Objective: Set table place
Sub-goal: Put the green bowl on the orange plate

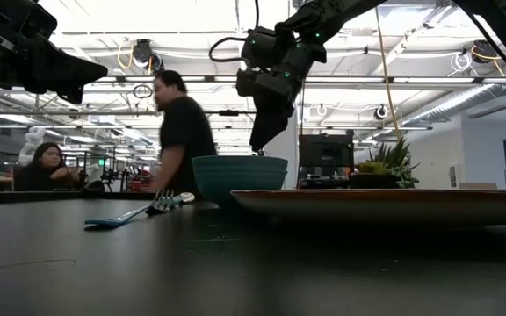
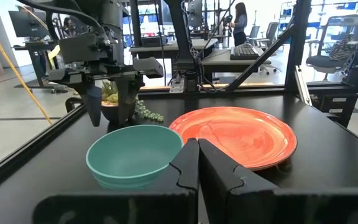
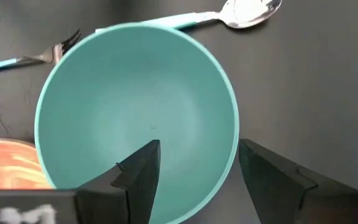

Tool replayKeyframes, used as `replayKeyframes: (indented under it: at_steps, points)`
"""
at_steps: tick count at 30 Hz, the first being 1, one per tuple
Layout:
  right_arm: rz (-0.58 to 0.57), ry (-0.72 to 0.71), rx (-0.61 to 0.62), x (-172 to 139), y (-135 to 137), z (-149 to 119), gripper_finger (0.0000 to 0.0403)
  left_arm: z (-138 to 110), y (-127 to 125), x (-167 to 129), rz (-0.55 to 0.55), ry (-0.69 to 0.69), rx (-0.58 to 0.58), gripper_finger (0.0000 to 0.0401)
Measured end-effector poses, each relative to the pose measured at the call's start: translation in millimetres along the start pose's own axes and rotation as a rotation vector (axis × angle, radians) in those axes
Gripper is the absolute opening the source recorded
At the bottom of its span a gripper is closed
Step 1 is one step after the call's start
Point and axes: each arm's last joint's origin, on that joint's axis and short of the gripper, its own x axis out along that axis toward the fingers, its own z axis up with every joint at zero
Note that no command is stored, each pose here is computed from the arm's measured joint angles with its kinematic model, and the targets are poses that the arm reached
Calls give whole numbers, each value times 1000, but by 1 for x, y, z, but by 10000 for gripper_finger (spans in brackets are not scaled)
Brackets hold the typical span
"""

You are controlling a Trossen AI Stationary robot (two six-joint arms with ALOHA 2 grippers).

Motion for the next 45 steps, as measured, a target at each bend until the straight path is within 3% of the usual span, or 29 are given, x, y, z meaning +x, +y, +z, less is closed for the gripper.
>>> replayKeyframes:
  at_steps: [19, 45]
  points:
    - [-9, -3, 43, 25, -3, -19, 210, 0, 0, 0, 0, 0, -9, 10]
    - [-65, -6, 47, 24, -7, -19, 210, 0, 0, 0, -1, 0, -8, 10]
